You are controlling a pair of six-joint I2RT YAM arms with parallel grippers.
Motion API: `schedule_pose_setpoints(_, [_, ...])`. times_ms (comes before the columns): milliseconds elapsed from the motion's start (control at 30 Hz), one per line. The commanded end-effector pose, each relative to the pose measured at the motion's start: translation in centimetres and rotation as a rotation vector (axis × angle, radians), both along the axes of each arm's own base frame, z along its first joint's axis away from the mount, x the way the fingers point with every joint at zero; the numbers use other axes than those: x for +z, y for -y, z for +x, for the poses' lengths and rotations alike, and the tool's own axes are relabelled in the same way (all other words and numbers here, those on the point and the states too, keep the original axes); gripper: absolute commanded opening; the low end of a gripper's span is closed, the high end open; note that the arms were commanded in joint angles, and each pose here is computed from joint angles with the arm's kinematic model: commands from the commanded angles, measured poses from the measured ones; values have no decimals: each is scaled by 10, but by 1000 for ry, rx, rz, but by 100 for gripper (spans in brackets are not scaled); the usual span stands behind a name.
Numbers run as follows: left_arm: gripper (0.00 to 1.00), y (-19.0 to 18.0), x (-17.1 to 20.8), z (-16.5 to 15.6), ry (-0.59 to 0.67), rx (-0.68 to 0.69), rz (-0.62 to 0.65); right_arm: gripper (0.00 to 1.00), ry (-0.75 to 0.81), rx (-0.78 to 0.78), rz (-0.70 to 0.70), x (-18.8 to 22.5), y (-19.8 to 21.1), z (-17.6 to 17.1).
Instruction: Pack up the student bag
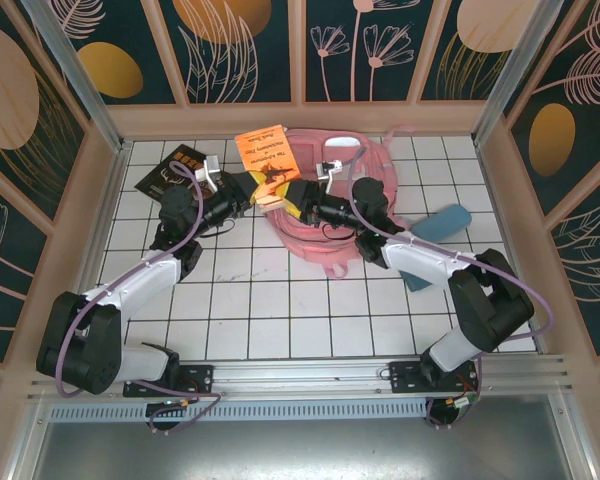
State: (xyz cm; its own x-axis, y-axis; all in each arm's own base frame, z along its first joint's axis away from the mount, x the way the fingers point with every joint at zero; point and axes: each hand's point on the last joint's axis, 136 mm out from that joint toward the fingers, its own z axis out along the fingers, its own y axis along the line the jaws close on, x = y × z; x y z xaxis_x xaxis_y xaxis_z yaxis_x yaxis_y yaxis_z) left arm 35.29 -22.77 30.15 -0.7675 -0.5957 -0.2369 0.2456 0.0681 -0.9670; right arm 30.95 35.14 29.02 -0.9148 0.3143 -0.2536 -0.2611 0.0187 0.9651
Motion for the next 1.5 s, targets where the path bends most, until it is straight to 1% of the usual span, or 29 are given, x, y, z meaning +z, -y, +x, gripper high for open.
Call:
schedule_pose_setpoints(0, [20,-4,25,-4,75,25,-41,35,39,-119,71,19,16,9])
schedule_pose_setpoints(33, [29,-4,20,-3,62,31,-18,30,37,-142,63,17,20,11])
schedule_pose_setpoints(67, [43,-5,13,-1,45,42,17,25,34,-164,43,14,24,13])
schedule_pose_setpoints(100, [55,-5,5,2,23,52,54,22,34,-185,19,11,28,15])
schedule_pose_setpoints(167, [75,-7,-14,7,-21,77,154,18,34,-228,-63,4,37,19])
schedule_pose_setpoints(233, [85,-9,-35,11,-62,89,259,16,30,-280,-164,-7,51,23])
schedule_pose_setpoints(267, [87,-10,-46,11,-76,87,313,16,26,-315,-216,-13,62,25])
schedule_pose_setpoints(333, [89,-6,-59,11,-73,70,398,16,17,-350,-295,-24,79,24])
schedule_pose_setpoints(367, [89,-2,-65,10,-62,53,445,16,5,-393,-333,-30,97,30])
schedule_pose_setpoints(467, [89,9,-77,8,-40,28,568,16,-30,-459,-439,-45,134,32])
schedule_pose_setpoints(633, [90,44,-81,9,51,-46,760,16,-61,-555,-532,-51,189,27])
schedule_pose_setpoints(767, [88,77,-94,8,141,-145,940,16,-93,-597,-566,-55,222,20])
schedule_pose_setpoints(900, [88,99,-116,14,228,-221,1124,16,-130,-632,-564,-59,249,13])
schedule_pose_setpoints(933, [88,107,-130,16,254,-262,1193,16,-137,-641,-562,-60,255,12])
schedule_pose_setpoints(1067, [87,132,-154,15,430,-403,1379,16,-163,-657,-543,-64,272,7])
schedule_pose_setpoints(1167, [86,142,-165,18,556,-481,1458,16,-174,-658,-532,-67,276,5])
schedule_pose_setpoints(1267, [83,148,-173,21,634,-557,1496,16,-177,-658,-528,-68,277,3])
schedule_pose_setpoints(1333, [81,152,-184,17,659,-644,1503,16,-182,-658,-522,-69,277,3])
schedule_pose_setpoints(1400, [76,158,-194,11,678,-736,1489,16,-185,-655,-516,-70,276,2])
schedule_pose_setpoints(1467, [74,161,-203,12,685,-785,1498,17,-188,-652,-509,-71,275,2])
